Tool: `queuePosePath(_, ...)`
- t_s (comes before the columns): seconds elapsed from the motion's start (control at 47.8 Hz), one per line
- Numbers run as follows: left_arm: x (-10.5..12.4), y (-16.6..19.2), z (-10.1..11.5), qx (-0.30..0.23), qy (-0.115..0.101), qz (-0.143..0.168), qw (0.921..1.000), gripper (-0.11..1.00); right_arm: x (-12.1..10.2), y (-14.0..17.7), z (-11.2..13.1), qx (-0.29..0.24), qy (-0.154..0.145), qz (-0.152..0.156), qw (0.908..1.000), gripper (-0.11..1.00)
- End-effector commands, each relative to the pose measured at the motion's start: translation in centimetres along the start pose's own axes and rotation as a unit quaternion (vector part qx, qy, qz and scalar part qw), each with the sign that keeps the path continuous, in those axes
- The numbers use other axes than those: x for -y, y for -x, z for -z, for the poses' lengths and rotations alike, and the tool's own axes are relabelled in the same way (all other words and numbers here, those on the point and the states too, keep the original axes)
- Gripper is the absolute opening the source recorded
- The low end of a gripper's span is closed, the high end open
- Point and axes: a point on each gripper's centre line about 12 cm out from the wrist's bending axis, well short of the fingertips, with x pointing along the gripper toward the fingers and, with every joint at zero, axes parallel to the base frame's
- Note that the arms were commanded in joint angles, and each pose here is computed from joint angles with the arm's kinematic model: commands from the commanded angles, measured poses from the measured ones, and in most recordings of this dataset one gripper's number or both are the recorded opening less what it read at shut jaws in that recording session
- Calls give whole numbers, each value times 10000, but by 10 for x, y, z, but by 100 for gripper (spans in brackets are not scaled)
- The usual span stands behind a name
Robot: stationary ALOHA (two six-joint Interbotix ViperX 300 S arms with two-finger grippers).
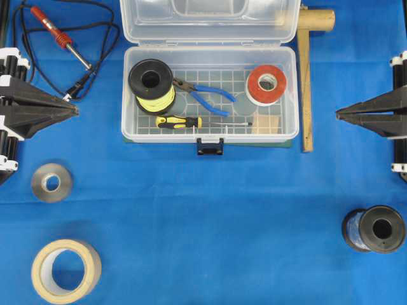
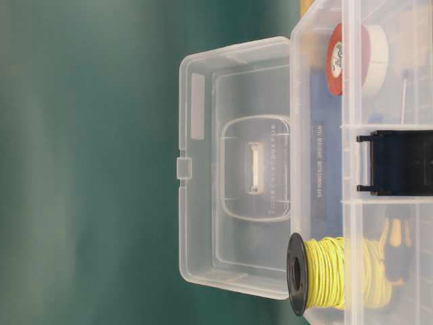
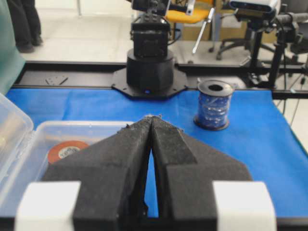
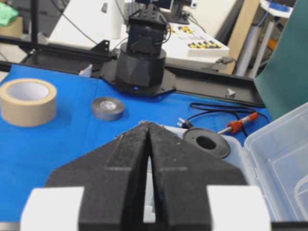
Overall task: Pick the nipper from the toolbox among several items.
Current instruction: 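Move the right gripper over the blue-handled pliers in the toolbox, then lower the right gripper and close it on the blue pliers handles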
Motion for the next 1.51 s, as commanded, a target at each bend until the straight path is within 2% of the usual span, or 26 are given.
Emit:
queuePosePath(0.0, 0, -2, -7, 122, 133, -28, 9998, 0, 1, -4, -11, 131, -66, 37, 9999, 0)
queuePosePath(0.126, 0, -3, -7, 92, 133, -28, 9999, 0, 6, -17, -11, -244, -101, 140, 9996, 0)
queuePosePath(0.314, 0, -4, -5, 53, 140, -29, 9999, 0, 31, -52, -9, -1143, -219, 629, 9912, 0)
queuePosePath(0.46, -1, -4, -5, 77, 170, -37, 9998, 0, 52, -86, -1, -1902, -264, 924, 9770, 0)
queuePosePath(0.649, 0, -4, -4, 54, 186, -32, 9998, 0, 83, -132, 27, -2995, -274, 1192, 9462, 1)
queuePosePath(0.732, -1, -4, -4, 46, 194, -32, 9998, 0, 95, -149, 40, -3405, -327, 1268, 9311, 16)
queuePosePath(0.879, -1, -4, -4, 38, 216, -34, 9998, 0, 113, -175, 68, -4045, -320, 1345, 9040, 61)
queuePosePath(0.921, -1, -4, -3, 31, 216, -34, 9998, 0, 117, -181, 77, -4166, -309, 1365, 8982, 72)
queuePosePath(0.963, -1, -4, -3, 23, 216, -41, 9998, 0, 121, -186, 87, -4263, -324, 1377, 8935, 76)
queuePosePath(1.109, -1, -4, -2, 0, 216, -34, 9998, 0, 130, -201, 123, -4560, -385, 1382, 8783, 67)
queuePosePath(1.235, -1, -4, -1, -8, 208, -34, 9998, 0, 131, -207, 153, -4761, -470, 1366, 8675, 67)
queuePosePath(1.318, -1, -4, 0, -15, 208, -42, 9998, 0, 132, -209, 168, -4831, -498, 1358, 8635, 67)
queuePosePath(1.486, -1, -3, 1, -31, 216, -37, 9998, 0, 135, -213, 182, -4867, -533, 1369, 8611, 67)
